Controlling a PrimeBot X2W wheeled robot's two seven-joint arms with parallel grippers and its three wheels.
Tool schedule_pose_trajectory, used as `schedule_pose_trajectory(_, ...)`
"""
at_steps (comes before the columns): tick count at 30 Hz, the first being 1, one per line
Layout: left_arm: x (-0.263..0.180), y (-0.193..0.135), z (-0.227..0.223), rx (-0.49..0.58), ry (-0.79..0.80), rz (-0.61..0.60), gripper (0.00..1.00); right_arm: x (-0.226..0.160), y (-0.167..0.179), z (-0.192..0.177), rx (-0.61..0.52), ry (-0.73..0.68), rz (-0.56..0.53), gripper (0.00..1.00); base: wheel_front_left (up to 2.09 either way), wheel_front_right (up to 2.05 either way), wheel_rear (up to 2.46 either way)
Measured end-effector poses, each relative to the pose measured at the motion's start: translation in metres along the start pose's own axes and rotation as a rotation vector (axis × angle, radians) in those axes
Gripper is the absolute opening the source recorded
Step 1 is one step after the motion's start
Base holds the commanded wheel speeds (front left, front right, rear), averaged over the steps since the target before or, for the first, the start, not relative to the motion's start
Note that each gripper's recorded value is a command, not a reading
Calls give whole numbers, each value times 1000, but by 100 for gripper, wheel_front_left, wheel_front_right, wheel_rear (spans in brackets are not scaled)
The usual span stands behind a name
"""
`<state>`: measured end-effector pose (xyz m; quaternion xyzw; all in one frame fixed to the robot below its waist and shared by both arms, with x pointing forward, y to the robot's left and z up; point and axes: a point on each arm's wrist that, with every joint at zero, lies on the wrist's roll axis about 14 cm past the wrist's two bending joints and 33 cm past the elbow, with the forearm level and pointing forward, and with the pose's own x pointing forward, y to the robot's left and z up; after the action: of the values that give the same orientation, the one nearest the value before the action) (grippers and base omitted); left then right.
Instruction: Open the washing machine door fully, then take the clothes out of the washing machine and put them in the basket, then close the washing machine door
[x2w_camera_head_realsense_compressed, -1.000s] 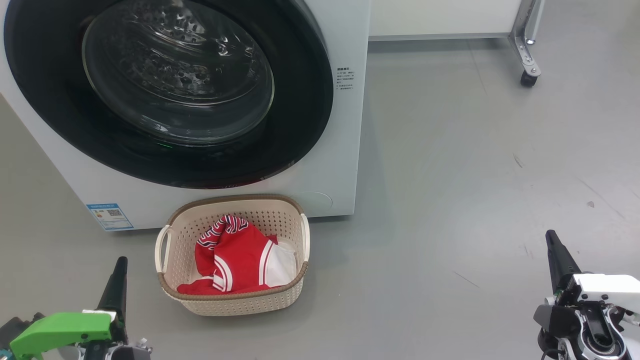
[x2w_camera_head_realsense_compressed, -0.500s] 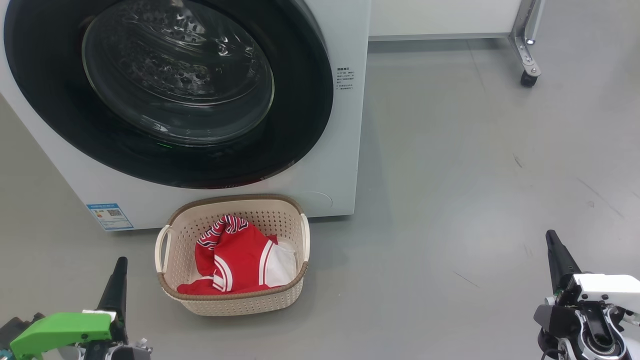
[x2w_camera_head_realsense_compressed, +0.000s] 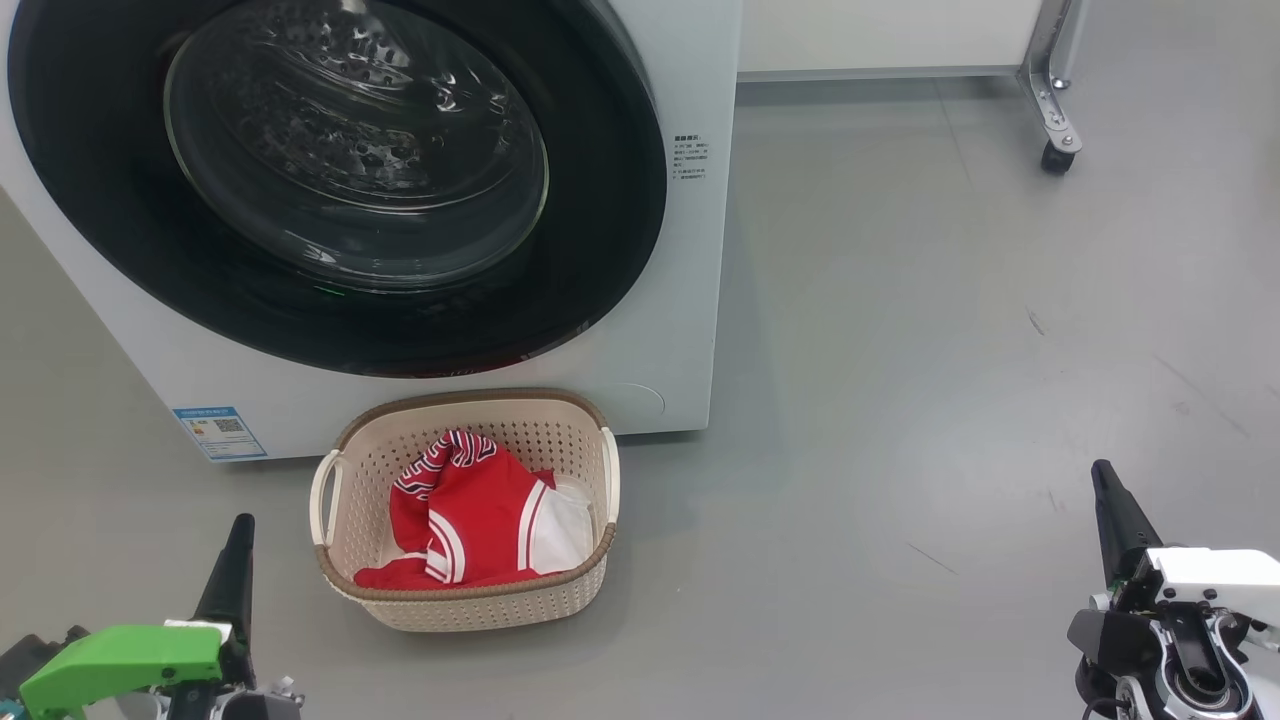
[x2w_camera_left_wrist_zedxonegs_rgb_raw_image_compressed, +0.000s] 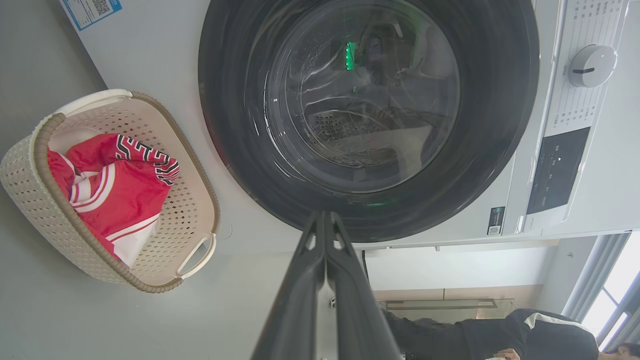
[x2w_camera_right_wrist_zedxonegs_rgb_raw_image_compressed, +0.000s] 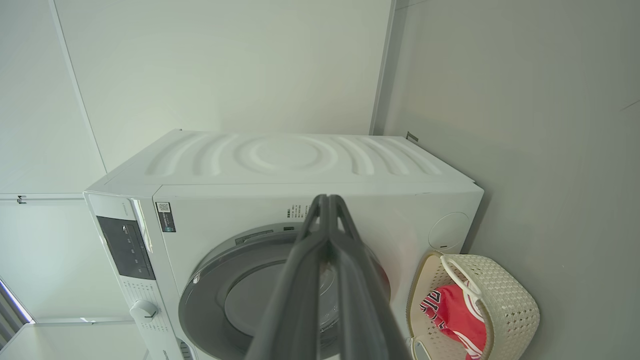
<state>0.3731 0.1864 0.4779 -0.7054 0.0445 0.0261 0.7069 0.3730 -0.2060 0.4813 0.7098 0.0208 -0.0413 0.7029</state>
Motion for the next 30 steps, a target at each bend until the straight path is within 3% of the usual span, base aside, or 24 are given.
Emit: schedule_pose_trajectory(30, 0, 0, 1, -1, -3, -1, 0, 0, 0, 0, 2, -1, 0, 0, 0, 0, 0)
